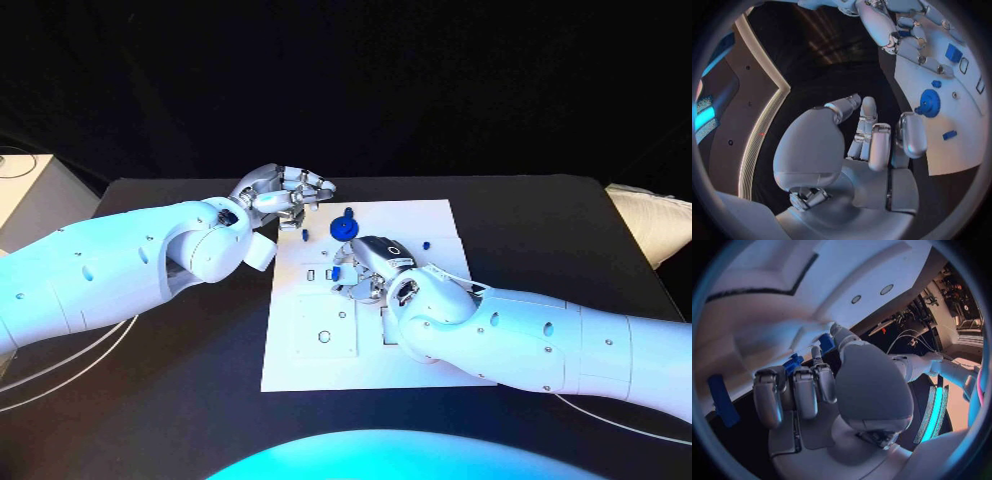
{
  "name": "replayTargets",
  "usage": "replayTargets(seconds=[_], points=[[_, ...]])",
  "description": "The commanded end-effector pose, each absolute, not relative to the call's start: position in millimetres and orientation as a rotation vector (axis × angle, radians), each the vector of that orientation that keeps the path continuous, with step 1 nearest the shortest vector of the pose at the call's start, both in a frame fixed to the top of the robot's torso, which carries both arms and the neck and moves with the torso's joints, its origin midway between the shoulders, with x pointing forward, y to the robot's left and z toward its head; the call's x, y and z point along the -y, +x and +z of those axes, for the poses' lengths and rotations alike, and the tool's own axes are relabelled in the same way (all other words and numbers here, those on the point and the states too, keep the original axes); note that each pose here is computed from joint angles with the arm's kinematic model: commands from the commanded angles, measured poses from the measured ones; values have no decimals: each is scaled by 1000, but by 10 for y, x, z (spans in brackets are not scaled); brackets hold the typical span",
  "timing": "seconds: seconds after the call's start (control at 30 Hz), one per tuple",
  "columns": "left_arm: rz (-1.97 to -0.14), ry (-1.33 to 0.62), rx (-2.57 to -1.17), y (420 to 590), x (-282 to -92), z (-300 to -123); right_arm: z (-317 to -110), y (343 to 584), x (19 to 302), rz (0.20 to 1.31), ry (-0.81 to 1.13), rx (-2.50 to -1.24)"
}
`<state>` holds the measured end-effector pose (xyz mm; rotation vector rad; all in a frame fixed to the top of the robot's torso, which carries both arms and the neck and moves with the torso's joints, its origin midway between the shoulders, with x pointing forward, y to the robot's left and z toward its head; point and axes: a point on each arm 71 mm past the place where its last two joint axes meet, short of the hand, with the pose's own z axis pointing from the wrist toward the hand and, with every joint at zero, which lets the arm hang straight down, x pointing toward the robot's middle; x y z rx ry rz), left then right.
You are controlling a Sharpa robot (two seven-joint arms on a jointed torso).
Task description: Assemble the parts on the task board
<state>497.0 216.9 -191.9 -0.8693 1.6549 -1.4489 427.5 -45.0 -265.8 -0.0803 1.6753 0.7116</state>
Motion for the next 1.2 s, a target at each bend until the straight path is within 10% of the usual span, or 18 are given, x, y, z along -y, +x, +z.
replayTargets(seconds=[0.03, 0.57, 1.2], points=[[-1461, -851, -1667, 4965, -2151, -1915, -2619, 4248, 439, 736, -86, -1633], [-1310, -799, -1731, 5000, -2242, -1975, -2203, 4251, 651, 876, -77, -1495], [-716, -414, -2359, 4839, -2280, -2208, -1720, 4408, 1593, 925, 120, -1612]])
